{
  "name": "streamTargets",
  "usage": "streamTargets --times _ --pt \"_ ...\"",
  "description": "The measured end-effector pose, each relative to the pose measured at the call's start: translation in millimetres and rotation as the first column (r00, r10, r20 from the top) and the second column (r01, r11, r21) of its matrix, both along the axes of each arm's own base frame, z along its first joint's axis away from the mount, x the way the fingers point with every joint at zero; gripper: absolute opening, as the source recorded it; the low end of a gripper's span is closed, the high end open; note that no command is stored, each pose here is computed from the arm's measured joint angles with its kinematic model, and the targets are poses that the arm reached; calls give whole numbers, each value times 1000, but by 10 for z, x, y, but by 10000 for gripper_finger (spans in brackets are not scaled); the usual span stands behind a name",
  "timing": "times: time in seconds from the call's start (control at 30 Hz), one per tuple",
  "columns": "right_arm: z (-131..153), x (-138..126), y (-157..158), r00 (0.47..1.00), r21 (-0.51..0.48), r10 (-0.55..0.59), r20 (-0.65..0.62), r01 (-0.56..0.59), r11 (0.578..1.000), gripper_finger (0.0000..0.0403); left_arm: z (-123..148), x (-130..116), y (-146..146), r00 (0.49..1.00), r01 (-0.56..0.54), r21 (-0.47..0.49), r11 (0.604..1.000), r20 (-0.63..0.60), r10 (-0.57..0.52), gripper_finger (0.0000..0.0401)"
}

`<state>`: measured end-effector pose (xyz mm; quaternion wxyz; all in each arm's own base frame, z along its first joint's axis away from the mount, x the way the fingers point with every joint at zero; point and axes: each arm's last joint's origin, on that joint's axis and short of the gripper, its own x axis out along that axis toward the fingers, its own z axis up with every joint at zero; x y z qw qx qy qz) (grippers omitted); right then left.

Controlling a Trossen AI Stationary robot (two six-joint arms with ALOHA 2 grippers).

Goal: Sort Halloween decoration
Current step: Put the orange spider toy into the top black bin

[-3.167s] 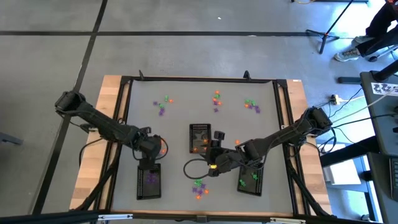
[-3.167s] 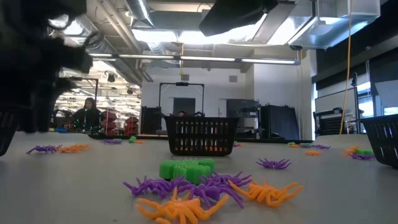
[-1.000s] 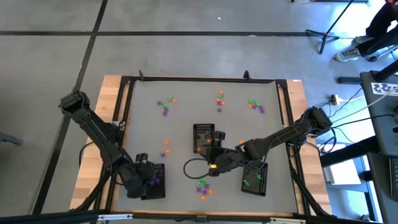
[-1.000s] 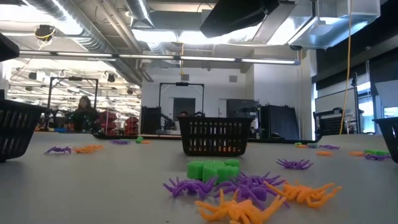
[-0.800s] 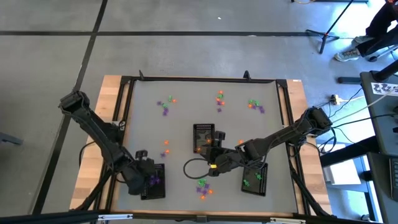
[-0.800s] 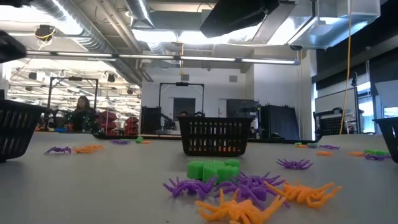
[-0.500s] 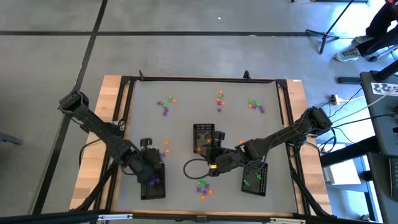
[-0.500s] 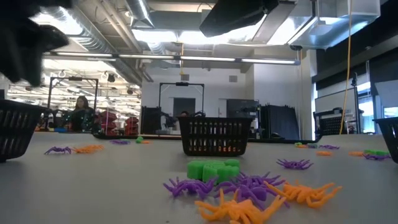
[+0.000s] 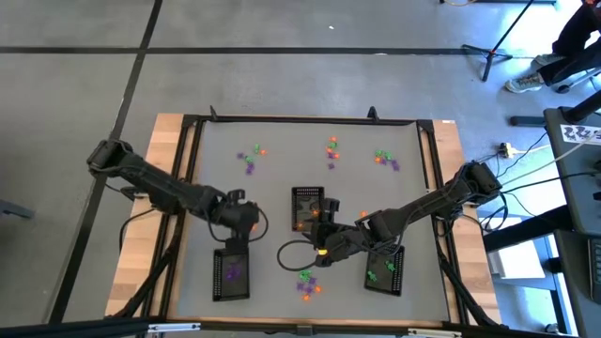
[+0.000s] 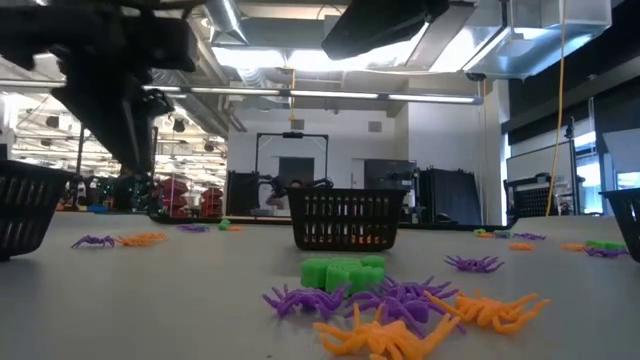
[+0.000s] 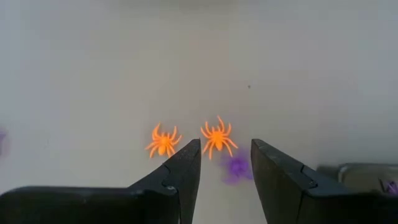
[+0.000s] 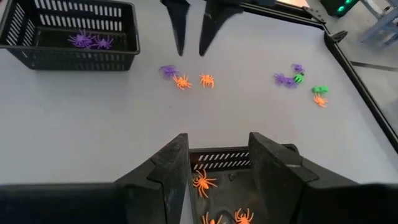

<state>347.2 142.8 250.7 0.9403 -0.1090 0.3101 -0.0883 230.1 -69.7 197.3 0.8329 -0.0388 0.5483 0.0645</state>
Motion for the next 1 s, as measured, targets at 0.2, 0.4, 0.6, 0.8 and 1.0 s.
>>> streamTargets --times 0.2,0.4,0.6,0.8,1.0 --pt "-1 0 -1 1000 -3 6 -4 -6 1000 165 -125 4 158 999 -32 -31 999 -8 32 131" --pt "-2 0 5 1000 5 18 -7 -18 1000 165 -286 -42 344 994 -112 -5 994 -21 112 131" --pt "-2 0 5 1000 6 18 -6 -18 1000 165 -387 -66 436 989 -149 -10 989 -6 149 131" --pt "-1 1 4 1000 7 17 -5 -17 1000 165 -488 -105 474 987 -162 -20 987 7 162 131" --pt "2 4 7 1000 10 17 -1 -17 1000 165 -598 -156 482 987 -159 -35 987 25 160 131"
